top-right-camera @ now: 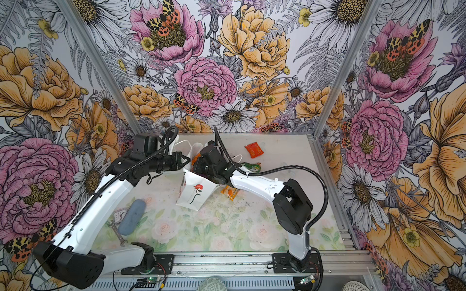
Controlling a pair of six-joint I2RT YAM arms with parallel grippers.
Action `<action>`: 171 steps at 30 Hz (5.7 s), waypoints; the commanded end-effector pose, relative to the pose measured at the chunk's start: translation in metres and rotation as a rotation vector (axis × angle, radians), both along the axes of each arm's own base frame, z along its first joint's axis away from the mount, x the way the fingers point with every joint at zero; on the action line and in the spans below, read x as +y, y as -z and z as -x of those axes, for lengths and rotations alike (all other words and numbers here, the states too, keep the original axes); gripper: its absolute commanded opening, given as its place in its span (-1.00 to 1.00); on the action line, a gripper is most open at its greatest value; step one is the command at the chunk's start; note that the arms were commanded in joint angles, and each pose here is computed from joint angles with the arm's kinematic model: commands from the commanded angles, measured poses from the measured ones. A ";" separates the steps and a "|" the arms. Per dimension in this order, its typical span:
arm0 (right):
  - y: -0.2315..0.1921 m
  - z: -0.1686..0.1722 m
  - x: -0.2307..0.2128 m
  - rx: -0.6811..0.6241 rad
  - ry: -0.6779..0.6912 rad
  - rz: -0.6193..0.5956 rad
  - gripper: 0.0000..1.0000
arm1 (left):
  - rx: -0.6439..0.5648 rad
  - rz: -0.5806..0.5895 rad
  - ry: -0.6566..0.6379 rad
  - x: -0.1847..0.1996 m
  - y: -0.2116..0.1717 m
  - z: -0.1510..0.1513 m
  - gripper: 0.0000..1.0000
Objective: Place the snacks into the paper bag
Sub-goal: 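Open the right gripper inside the paper bag to release the fruit candy, then raise the right gripper out of the bag toward the Fox's Spring Tea bag, then lower the right gripper onto the green Fox's Spring Tea candy bag, then close the right gripper on the green bag's top edge and lift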
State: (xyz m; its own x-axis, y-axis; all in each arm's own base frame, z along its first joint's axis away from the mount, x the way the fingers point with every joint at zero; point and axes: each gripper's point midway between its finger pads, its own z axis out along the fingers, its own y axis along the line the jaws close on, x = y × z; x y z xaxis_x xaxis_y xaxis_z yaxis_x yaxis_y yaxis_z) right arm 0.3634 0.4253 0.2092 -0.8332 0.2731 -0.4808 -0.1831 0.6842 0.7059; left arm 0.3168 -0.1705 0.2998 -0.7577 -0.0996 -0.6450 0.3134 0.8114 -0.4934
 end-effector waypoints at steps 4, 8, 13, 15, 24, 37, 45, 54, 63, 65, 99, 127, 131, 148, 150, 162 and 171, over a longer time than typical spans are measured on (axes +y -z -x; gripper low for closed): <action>-0.018 -0.002 -0.001 -0.054 -0.003 0.015 -0.54 | -0.163 0.065 0.032 -0.008 -0.042 -0.009 -1.00; -0.029 -0.001 -0.006 -0.078 -0.004 0.012 -0.29 | -0.165 0.061 0.018 -0.004 -0.042 -0.011 -1.00; -0.049 0.003 -0.009 -0.100 -0.041 -0.018 -0.17 | -0.168 0.055 -0.002 0.000 -0.042 -0.013 -1.00; -0.060 0.006 -0.015 -0.115 -0.045 -0.019 -0.10 | -0.170 0.050 -0.016 0.003 -0.042 -0.014 -1.00; -0.110 0.019 -0.049 -0.223 -0.063 -0.028 0.08 | -0.163 0.036 -0.098 0.021 -0.039 -0.023 -1.00; -0.166 0.043 -0.128 -0.412 -0.032 -0.027 0.09 | -0.140 0.038 -0.172 0.042 -0.034 -0.034 -1.00; -0.135 0.045 -0.216 -0.440 0.271 0.124 0.08 | -0.132 0.044 -0.186 0.047 -0.033 -0.037 -1.00; -0.043 0.038 -0.273 -0.218 0.480 0.202 0.08 | -0.136 0.051 -0.198 0.050 -0.034 -0.037 -1.00; 0.019 -0.001 -0.281 -0.058 0.378 0.298 0.14 | -0.143 0.054 -0.201 0.052 -0.037 -0.036 -1.00; 0.032 -0.015 -0.279 -0.048 0.330 0.395 0.15 | -0.144 0.055 -0.201 0.052 -0.037 -0.036 -1.00; 0.159 0.021 -0.277 0.369 0.224 0.524 0.20 | -0.149 0.064 -0.178 0.046 -0.040 -0.032 -1.00; 0.180 0.003 -0.297 0.356 -0.132 0.916 0.54 | -0.134 0.060 -0.163 0.041 -0.035 -0.033 -0.99; 0.194 0.004 -0.299 0.417 -0.102 0.887 0.42 | -0.135 0.056 -0.159 0.039 -0.034 -0.033 -0.99; 0.192 0.015 -0.295 0.481 0.010 0.560 -0.91 | -0.136 0.059 -0.161 0.040 -0.035 -0.032 -0.98; 0.181 0.014 -0.299 0.459 0.043 0.541 -1.00 | -0.134 0.058 -0.161 0.040 -0.034 -0.033 -0.99; 0.101 0.015 -0.316 0.282 0.239 0.446 -1.00 | -0.132 0.055 -0.168 0.041 -0.033 -0.033 -0.98; 0.021 0.017 -0.331 0.092 0.420 0.370 -1.00 | -0.131 0.057 -0.169 0.041 -0.033 -0.033 -0.98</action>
State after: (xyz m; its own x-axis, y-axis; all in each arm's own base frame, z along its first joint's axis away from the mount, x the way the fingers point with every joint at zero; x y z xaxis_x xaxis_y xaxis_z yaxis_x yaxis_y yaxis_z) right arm 0.3377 0.0997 0.1494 -0.8215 0.3508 -0.4495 0.1908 0.9120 0.3631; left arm 0.3393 -0.1233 0.2944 -0.7381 -0.2320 -0.6336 0.1520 0.8577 -0.4911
